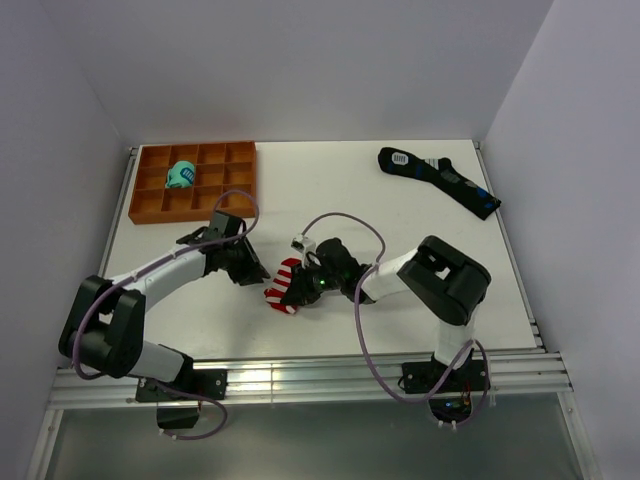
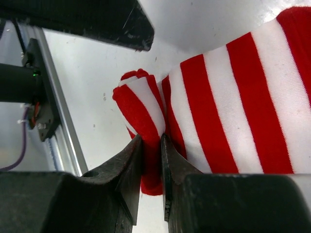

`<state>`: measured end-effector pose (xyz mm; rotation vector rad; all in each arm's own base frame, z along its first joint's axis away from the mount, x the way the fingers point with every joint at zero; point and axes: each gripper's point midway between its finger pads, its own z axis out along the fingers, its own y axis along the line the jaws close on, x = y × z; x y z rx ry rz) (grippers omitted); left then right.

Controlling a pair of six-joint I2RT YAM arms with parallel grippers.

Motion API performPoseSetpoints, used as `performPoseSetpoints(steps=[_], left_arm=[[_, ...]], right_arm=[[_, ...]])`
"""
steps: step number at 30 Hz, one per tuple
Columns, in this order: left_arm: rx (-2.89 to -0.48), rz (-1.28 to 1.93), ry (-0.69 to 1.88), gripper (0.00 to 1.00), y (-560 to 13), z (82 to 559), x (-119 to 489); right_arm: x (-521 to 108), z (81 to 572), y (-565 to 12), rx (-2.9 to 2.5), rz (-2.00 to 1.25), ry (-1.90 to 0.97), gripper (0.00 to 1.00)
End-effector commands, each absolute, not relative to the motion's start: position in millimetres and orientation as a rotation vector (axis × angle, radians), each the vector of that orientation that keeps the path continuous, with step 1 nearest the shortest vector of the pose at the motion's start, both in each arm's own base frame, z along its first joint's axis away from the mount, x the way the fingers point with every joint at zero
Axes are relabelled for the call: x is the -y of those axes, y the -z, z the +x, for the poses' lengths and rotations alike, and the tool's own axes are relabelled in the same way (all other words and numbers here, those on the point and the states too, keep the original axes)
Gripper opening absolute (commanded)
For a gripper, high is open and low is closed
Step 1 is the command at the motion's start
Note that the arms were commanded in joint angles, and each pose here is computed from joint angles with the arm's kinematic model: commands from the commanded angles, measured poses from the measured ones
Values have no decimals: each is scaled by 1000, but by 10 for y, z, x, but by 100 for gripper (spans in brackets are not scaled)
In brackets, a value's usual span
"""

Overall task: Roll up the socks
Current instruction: Roll the sock at the center of the board.

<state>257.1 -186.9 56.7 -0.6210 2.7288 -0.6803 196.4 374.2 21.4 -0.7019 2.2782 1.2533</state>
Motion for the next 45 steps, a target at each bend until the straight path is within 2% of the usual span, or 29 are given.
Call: performPoseSetpoints(steps=[1,15,26,39,45], left_arm=[[-2636,-589,729,32,-667,2627,1869],[-2518,-414,834,44,-647,2433,1876],[-2529,-345,822,44,-479,2314,1897],[-2426,-265,1015,47,-634,2161,2074],[-2473,-242,1020,48,-489,2064,2070]], right_arm=[[-3237,1527,443,-2671,-686,-1146,14],[-3153,1519,492,-2890,-580,-1259,14],[-3107,1526,519,-2974,-543,-1313,14],[-3058,1546,579,-3040,-510,-1273,14],[-3060,1547,595,-3049,-509,-1265,13]])
